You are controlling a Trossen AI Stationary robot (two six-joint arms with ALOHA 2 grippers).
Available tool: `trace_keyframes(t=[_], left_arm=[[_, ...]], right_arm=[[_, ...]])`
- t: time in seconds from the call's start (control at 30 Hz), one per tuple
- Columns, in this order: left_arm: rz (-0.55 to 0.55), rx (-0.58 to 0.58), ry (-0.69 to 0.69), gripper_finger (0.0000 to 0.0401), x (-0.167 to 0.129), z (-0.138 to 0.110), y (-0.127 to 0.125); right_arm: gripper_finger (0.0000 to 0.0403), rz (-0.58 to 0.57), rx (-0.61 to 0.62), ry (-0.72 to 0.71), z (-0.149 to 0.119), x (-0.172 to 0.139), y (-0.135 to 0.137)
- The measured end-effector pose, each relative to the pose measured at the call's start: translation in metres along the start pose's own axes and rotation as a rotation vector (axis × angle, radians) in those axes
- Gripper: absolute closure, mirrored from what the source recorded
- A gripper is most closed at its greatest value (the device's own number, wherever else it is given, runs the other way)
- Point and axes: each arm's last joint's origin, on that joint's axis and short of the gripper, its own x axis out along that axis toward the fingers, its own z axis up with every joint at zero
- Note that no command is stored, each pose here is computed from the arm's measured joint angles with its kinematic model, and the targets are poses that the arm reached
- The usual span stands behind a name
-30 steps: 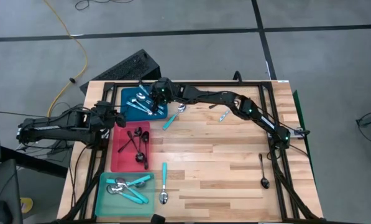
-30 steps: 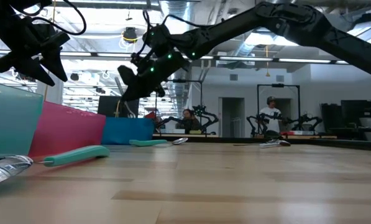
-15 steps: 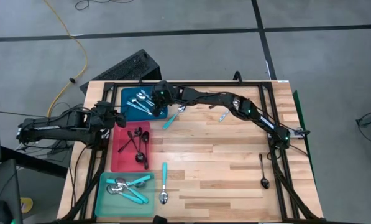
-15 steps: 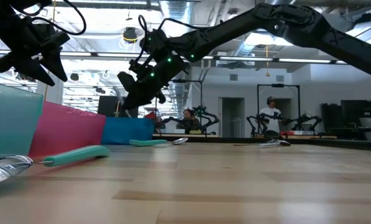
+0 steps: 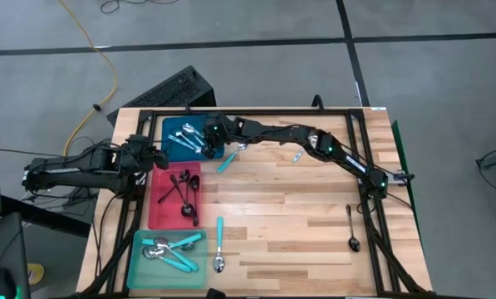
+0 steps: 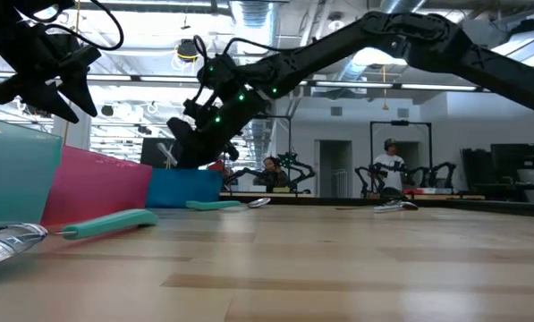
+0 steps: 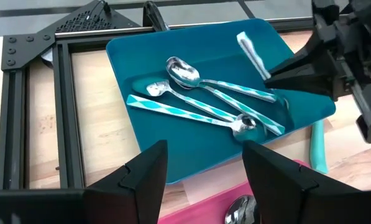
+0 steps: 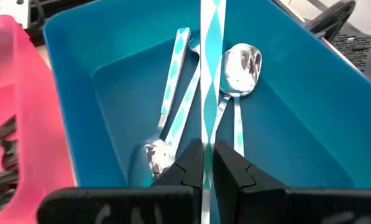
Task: Sort silverware by color (type)
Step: Put the blue patterned spoon into the blue bin
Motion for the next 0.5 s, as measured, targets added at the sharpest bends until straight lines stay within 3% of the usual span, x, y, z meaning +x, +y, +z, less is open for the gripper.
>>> trace_keyframes(t=[0.5], left_arm=[[0.009, -0.006, 0.011, 0.0207, 0.0000, -0.0009, 0.0013]], right_arm=[[0.0349, 0.000, -0.010, -0.029, -0.0027, 0.0070, -0.0006]])
